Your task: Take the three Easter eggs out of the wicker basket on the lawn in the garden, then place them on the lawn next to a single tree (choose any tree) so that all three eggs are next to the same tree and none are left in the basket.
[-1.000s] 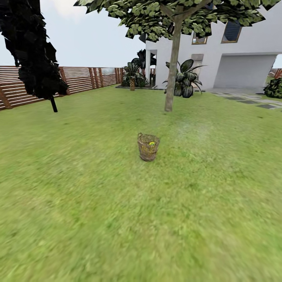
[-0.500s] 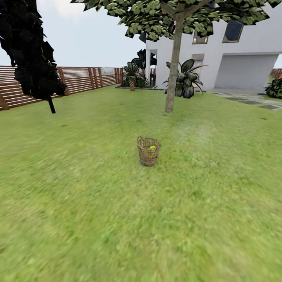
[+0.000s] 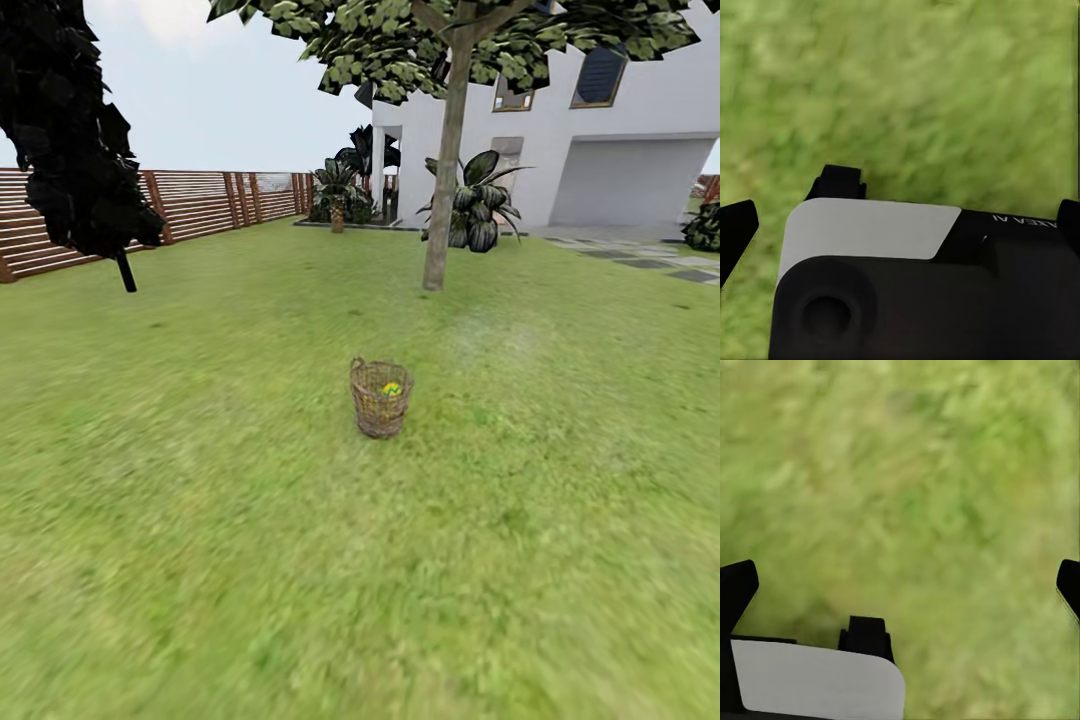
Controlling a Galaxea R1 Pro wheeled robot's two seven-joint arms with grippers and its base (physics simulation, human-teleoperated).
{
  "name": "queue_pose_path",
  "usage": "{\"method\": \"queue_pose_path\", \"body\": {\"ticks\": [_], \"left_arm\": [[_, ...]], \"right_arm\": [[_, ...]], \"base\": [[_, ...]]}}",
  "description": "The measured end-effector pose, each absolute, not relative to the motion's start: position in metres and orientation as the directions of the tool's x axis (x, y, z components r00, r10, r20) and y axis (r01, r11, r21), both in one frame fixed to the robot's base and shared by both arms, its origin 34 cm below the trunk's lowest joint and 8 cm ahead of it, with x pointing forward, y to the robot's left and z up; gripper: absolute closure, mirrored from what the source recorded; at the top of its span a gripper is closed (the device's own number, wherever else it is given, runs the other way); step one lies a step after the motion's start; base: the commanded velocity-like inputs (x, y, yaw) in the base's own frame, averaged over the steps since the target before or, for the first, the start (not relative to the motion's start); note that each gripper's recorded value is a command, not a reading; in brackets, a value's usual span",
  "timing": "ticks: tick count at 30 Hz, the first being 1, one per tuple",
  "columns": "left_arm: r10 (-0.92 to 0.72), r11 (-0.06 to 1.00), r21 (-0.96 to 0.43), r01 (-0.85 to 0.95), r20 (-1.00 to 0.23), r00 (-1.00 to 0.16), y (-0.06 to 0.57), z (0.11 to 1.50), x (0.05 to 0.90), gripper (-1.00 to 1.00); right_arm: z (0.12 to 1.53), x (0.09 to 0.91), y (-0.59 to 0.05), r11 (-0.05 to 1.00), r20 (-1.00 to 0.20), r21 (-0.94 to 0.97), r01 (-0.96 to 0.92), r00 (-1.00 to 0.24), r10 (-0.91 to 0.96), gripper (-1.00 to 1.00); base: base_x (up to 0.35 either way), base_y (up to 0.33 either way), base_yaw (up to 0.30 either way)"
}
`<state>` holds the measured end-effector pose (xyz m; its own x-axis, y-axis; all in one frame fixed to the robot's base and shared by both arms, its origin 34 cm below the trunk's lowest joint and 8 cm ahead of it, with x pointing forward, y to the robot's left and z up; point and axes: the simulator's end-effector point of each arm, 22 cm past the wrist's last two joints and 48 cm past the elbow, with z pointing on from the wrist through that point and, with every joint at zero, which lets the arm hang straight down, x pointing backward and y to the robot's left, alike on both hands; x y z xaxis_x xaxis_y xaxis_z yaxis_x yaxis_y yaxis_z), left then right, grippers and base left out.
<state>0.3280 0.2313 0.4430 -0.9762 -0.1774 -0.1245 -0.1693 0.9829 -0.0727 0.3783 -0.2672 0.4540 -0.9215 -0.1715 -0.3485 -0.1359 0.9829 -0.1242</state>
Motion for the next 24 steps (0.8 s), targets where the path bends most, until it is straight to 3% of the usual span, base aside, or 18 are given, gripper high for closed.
{"method": "queue_pose_path", "body": {"ticks": [24], "left_arm": [[-0.177,0.983,-0.073,-0.169,-0.124,-0.976,0.2313,0.4430,0.3280,-1.00]], "right_arm": [[0.4542,0.3790,-0.2678,0.984,-0.350,-0.124,-0.131,-0.922,-0.167,-1.00]], "base": [[0.337,0.003,-0.007]]}}
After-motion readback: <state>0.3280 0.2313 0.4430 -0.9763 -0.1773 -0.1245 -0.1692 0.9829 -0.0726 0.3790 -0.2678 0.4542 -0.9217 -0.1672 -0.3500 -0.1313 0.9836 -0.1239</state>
